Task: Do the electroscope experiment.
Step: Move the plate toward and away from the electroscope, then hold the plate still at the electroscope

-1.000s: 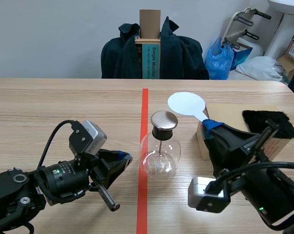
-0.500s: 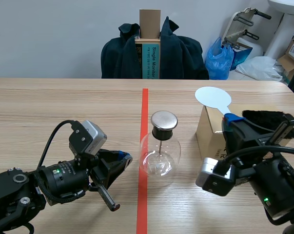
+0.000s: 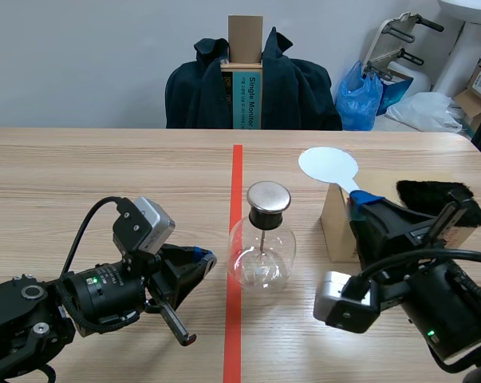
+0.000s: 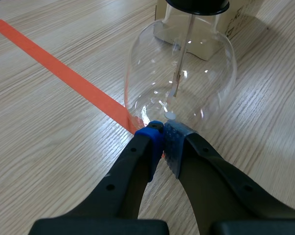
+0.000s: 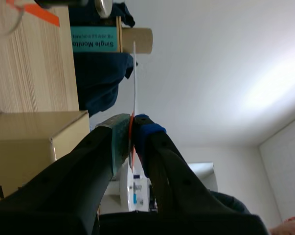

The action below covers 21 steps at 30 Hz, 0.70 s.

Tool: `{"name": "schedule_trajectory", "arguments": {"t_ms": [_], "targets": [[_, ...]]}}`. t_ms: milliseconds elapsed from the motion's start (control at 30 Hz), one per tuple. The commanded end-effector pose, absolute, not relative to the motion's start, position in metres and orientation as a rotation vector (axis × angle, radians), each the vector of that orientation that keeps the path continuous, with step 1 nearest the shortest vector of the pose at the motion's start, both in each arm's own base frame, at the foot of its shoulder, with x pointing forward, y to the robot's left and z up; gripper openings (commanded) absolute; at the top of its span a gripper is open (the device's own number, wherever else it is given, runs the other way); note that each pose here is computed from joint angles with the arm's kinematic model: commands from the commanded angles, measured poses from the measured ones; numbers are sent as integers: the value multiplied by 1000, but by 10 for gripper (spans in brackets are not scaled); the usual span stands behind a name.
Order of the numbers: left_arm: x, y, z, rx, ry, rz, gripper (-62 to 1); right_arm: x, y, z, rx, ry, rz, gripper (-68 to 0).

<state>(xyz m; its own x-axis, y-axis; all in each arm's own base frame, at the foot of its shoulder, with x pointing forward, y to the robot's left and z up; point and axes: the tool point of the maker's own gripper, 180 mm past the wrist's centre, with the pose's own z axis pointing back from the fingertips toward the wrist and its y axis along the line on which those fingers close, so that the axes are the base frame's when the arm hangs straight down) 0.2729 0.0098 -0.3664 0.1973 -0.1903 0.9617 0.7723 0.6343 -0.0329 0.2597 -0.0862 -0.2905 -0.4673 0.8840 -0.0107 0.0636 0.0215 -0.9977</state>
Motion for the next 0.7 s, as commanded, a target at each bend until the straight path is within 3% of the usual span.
{"name": "schedule_trajectory", "arguments": {"t_ms": [0,667], "targets": [[277,4,-352,-617,-1235,-725,-583,263,-85,-280,-1013,-1655,1540,-669],[277,4,-352,-617,-1235,-725,-583,240,-54,-283,-877,-1792,1707,-669]]}}
